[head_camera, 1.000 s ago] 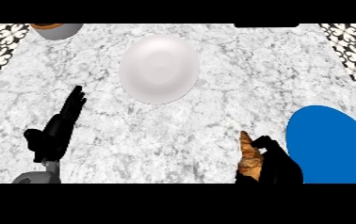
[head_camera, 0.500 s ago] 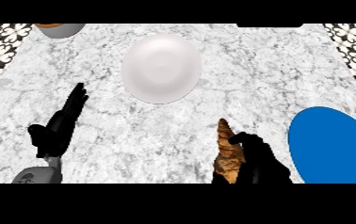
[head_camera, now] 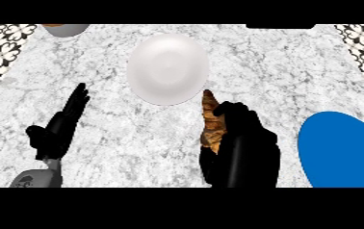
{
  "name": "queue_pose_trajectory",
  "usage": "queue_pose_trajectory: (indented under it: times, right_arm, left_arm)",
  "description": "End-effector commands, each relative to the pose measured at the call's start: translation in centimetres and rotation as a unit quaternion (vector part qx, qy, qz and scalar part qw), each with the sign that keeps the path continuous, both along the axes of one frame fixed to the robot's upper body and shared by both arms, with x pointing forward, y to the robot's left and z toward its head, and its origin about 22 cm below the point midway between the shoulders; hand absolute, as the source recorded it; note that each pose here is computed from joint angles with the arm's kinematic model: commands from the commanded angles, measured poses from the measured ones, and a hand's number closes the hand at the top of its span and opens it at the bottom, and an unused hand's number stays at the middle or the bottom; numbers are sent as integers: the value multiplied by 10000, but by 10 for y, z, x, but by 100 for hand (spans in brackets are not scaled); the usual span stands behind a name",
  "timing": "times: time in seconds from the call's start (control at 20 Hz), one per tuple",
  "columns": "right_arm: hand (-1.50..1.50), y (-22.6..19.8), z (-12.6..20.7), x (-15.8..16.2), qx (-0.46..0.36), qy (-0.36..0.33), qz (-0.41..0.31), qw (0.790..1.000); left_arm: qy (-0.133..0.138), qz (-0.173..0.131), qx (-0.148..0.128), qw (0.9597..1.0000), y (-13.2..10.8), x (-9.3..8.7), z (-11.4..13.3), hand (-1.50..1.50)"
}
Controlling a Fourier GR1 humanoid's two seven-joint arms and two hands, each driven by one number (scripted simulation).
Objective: Pick the croissant from the plate and place it in the plate
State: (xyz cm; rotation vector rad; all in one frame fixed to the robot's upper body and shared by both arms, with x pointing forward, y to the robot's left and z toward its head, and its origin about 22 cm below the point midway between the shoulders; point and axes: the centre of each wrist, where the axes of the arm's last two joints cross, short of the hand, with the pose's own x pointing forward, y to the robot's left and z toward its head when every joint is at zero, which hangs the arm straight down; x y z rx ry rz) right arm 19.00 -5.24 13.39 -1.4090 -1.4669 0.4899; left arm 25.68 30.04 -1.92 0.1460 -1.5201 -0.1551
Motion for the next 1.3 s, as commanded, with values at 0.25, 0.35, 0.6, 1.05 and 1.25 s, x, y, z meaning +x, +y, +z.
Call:
queue_pose_trajectory:
  times: [0.25,0.35,0.6,1.05,1.25]
  right_arm:
    - [150,31,16,70,577,541,-315,9964]
    - [150,31,18,95,671,581,-312,9956]
    - [150,37,15,132,825,653,-165,9943]
    - [150,37,4,191,968,733,-237,9923]
    - [-150,18,-18,195,1830,283,-621,9807]
  left_arm:
    - [-101,-106,7,9999,-18,15,7,0]
    - [-22,-195,-61,9998,-16,7,1,0]
    - [-38,-143,-32,9999,-8,6,-8,0]
    - [-71,-348,-14,9994,-23,13,0,0]
    - [-69,-382,-33,9992,-18,11,-7,0]
